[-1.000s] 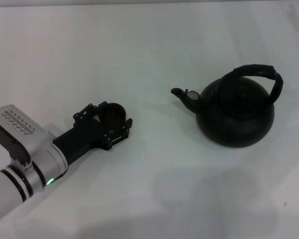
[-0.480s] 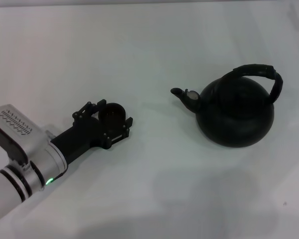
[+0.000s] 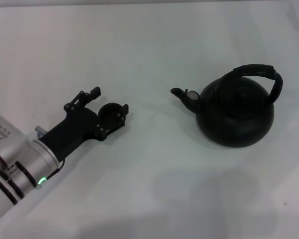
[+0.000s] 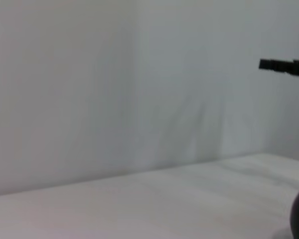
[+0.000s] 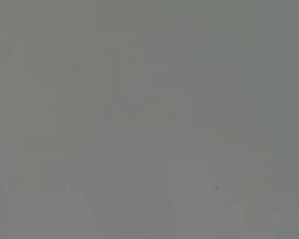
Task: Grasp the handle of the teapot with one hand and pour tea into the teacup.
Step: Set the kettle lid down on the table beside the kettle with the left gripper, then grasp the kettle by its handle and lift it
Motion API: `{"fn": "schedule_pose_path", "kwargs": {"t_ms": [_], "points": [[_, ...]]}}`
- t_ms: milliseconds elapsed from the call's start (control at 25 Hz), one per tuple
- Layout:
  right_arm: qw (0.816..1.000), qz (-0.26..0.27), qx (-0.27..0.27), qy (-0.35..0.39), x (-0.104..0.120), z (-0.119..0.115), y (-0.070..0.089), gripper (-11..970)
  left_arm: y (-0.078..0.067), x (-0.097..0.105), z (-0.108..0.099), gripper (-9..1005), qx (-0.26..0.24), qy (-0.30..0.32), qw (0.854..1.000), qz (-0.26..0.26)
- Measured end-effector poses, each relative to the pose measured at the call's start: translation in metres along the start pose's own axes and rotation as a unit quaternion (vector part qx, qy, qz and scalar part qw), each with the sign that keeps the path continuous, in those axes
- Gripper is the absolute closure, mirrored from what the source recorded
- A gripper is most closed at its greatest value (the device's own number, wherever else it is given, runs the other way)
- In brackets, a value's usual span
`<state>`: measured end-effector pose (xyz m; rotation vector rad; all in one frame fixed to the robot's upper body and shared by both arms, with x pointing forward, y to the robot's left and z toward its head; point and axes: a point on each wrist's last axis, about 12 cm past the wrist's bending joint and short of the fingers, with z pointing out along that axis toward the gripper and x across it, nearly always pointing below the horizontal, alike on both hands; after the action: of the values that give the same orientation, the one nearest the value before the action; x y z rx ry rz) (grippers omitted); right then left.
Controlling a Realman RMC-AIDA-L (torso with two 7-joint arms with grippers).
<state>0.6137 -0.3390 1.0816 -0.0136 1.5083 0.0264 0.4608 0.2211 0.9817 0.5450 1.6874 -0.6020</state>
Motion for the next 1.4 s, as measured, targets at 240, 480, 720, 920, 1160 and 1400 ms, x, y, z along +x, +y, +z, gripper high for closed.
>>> {"fn": "schedule_pose_path", "kwargs": {"t_ms": [240, 480, 720, 920, 1160, 1400], "points": [[1.000, 0.011, 0.003, -0.009, 0.002, -0.005, 0.000, 103, 0.003, -0.006, -0.011, 127, -0.029, -0.049, 0.998, -0.019], [0.999, 0.030, 0.022, 0.005, 0.012, -0.014, -0.004, 103, 0.005, -0.023, -0.033, 128, -0.072, -0.165, 0.983, -0.038], [0.997, 0.067, 0.032, 0.018, 0.020, -0.025, -0.011, 104, 0.023, -0.024, -0.065, 130, -0.209, -0.229, 0.948, -0.072], [0.995, 0.085, 0.033, 0.037, 0.029, -0.032, -0.010, 104, 0.038, -0.014, -0.090, 133, -0.326, -0.238, 0.908, -0.109], [0.992, 0.119, 0.030, 0.031, 0.039, -0.050, -0.005, 104, 0.056, -0.006, -0.115, 134, -0.415, -0.230, 0.872, -0.117], [0.985, 0.162, -0.015, 0.054, 0.049, -0.068, 0.000, 122, 0.073, -0.002, -0.129, 135, -0.462, -0.211, 0.855, -0.107]]}}
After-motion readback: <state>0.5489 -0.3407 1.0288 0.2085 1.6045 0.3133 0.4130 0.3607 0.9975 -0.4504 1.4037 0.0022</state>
